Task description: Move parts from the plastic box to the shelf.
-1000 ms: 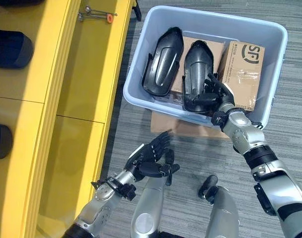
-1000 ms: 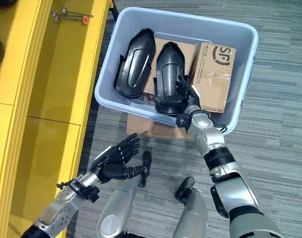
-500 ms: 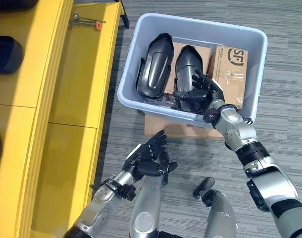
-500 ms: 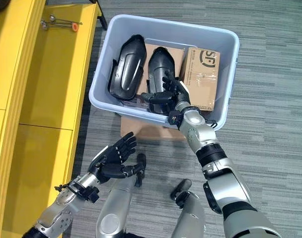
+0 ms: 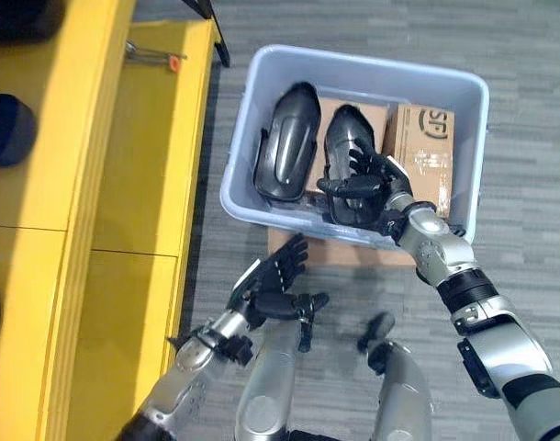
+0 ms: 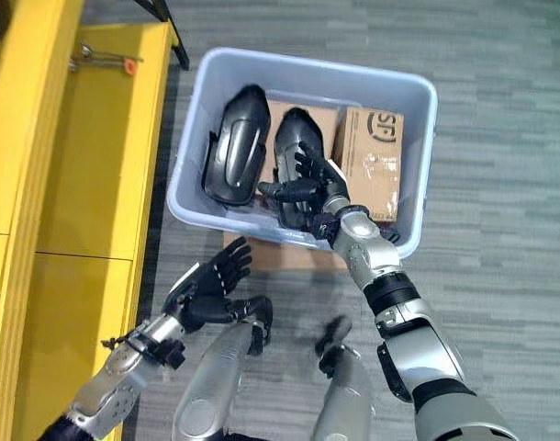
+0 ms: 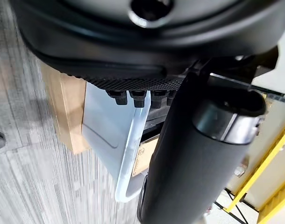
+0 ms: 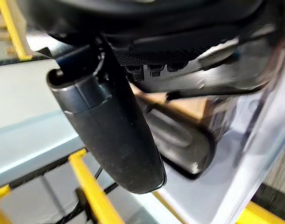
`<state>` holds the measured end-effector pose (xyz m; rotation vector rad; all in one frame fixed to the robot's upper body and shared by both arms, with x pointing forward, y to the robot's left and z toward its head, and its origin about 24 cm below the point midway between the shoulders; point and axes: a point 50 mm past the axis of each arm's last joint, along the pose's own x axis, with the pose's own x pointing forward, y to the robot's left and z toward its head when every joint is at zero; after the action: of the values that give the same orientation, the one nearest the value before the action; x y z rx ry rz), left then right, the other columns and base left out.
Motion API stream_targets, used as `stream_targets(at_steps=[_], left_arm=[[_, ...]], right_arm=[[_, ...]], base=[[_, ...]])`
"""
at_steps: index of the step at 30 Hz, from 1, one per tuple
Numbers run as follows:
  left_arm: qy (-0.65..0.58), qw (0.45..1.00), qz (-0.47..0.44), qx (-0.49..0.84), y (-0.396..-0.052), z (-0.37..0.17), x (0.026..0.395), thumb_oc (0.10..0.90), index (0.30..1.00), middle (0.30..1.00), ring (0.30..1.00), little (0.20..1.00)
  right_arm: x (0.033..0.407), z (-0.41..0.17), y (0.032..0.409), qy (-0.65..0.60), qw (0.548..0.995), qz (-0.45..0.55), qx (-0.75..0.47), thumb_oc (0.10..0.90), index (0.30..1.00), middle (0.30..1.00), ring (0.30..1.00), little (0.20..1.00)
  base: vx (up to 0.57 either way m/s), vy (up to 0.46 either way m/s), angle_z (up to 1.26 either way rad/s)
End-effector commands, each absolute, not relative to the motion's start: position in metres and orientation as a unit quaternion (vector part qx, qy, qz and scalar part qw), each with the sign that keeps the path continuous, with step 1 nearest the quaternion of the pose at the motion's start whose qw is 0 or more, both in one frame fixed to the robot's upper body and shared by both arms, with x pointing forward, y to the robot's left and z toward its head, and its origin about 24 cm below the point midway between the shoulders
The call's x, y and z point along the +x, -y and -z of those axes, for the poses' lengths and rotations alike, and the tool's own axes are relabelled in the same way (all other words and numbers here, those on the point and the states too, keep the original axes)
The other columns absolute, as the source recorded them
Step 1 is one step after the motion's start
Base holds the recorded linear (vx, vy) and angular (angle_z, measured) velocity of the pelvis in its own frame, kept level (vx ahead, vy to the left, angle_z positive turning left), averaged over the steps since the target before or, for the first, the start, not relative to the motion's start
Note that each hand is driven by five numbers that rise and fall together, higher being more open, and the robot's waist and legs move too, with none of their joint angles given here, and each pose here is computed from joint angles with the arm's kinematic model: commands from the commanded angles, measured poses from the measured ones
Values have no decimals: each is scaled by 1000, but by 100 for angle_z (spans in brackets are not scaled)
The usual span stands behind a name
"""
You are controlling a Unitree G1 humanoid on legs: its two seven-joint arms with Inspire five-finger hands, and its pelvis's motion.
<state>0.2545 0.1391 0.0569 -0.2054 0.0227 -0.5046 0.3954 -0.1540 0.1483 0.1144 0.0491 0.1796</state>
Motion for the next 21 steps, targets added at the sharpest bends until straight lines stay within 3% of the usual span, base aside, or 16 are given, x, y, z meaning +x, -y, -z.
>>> stream_targets(at_steps=[1, 21], left_arm=[[86, 942, 305, -108, -126, -93, 246, 900, 1000, 1000, 1000, 1000], [75, 930, 318, -170, -120, -91, 236, 900, 1000, 1000, 1000, 1000]], right_arm=[[398, -232, 148, 131, 983, -126, 34, 900, 1000, 1000, 1000, 1000], [406, -237, 158, 86, 991, -98, -33, 900, 1000, 1000, 1000, 1000]], base=[[50, -357, 92], [64, -28, 12]])
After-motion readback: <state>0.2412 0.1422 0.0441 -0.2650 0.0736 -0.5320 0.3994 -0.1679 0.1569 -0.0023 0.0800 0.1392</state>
